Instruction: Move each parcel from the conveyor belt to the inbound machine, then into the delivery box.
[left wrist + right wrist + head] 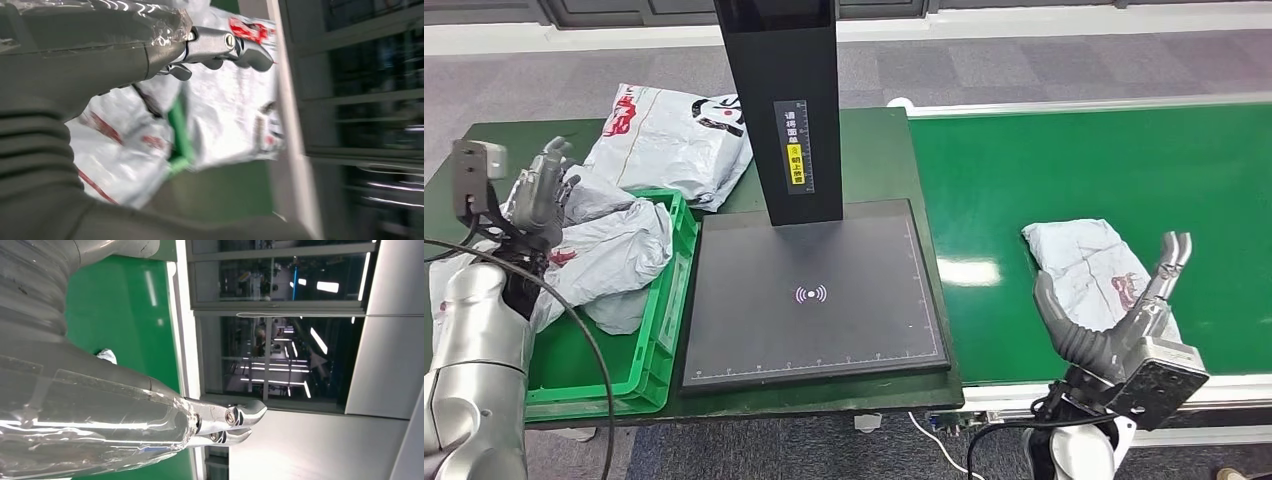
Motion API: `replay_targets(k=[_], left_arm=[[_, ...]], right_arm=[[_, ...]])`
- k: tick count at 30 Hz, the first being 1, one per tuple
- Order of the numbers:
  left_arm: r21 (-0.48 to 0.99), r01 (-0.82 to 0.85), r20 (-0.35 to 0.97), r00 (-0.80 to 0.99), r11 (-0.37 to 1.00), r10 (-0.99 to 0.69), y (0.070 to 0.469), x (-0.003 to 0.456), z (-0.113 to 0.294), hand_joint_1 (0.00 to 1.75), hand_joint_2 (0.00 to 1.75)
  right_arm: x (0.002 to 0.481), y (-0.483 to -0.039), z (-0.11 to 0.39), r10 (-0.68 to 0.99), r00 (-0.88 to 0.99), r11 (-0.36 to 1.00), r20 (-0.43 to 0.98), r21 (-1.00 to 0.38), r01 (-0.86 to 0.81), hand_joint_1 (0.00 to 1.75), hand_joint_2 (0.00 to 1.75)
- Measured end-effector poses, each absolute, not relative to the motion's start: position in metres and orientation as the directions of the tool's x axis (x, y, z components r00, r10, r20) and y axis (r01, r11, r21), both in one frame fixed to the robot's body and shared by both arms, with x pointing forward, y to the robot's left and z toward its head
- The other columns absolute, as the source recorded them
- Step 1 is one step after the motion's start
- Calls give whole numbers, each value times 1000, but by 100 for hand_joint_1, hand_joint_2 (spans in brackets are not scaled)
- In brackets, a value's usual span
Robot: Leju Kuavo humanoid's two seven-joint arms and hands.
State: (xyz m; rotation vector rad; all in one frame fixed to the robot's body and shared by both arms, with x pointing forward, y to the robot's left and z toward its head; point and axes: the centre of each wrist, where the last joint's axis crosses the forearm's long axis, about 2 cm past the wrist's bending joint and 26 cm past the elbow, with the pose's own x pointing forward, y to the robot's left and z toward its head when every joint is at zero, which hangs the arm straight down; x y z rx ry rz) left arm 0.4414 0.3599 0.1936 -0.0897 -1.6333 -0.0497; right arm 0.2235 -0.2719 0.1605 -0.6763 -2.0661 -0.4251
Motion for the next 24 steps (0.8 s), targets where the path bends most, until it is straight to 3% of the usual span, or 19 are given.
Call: replay_targets(k=[3,24], left_arm=[[-81,90,991,-96,993,90,362,438,202,0,0],[-69,88,983,-163,994,82,364,433,215,0,0]], right_arm=[[222,-273,159,307,-445,791,841,35,611,0,175],[221,-276,158,315,-441,791,841,25,612,0,175]])
